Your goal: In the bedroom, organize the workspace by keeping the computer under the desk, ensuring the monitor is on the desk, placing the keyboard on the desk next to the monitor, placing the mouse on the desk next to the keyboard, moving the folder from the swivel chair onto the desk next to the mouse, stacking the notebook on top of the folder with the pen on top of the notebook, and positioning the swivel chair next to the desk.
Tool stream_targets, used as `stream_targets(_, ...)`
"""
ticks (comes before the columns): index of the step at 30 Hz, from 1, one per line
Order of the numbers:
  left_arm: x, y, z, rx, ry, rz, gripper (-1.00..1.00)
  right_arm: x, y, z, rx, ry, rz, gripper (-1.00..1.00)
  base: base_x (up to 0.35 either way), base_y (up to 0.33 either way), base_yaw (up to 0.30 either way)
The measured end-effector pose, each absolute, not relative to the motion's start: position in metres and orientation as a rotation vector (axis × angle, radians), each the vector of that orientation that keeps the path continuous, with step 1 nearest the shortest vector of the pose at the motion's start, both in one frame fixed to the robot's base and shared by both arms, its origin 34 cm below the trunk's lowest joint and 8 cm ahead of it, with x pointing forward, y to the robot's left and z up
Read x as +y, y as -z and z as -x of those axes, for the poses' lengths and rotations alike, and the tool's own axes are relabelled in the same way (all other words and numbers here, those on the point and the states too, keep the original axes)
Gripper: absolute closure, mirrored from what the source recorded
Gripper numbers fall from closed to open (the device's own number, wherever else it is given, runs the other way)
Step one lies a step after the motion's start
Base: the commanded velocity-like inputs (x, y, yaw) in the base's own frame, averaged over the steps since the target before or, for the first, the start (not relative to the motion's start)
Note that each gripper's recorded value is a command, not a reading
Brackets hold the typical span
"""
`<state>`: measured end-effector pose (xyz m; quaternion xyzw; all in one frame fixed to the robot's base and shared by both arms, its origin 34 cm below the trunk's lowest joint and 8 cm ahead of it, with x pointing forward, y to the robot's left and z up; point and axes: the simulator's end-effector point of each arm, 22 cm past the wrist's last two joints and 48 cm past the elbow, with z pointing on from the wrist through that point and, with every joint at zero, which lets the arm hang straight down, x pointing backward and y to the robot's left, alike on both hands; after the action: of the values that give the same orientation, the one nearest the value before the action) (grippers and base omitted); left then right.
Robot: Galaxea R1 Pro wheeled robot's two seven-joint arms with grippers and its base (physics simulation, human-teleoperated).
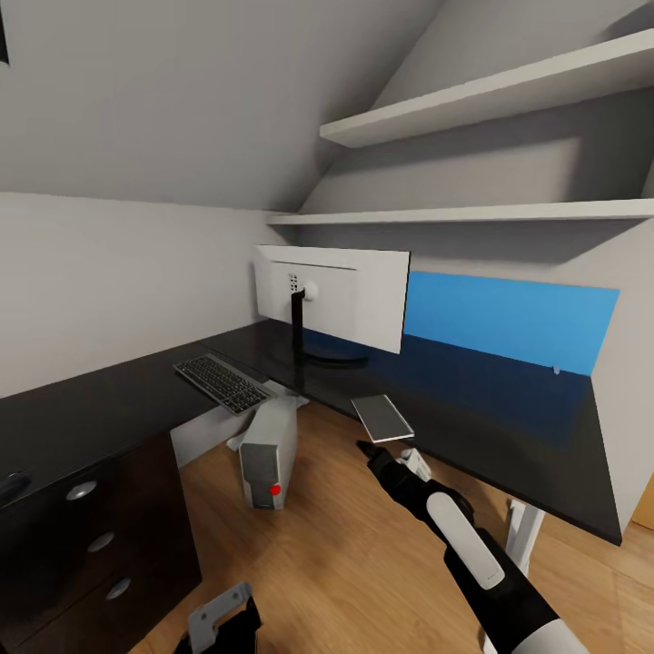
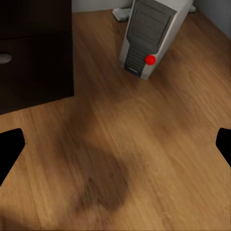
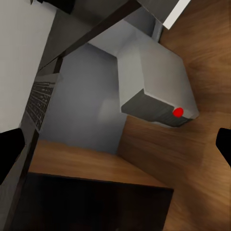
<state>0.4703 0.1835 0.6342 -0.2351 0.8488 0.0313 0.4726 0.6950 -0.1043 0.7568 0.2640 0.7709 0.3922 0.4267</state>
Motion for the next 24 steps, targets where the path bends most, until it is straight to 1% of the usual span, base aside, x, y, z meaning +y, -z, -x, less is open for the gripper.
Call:
stream_targets(16, 0.191, -0.644, -0.474, 2.037, -0.118, 0.541, -1.0, -0.099, -0.764, -0.696, 1.894, -1.029, -0.636, -1.0, 0.0, 0.0, 0.0)
stream_targets(24, 0.188, -0.644, -0.474, 2.038, -0.111, 0.554, -1.0, -0.108, -0.754, -0.698, 1.9, -1.035, -0.696, -1.0, 0.0, 0.0, 0.0)
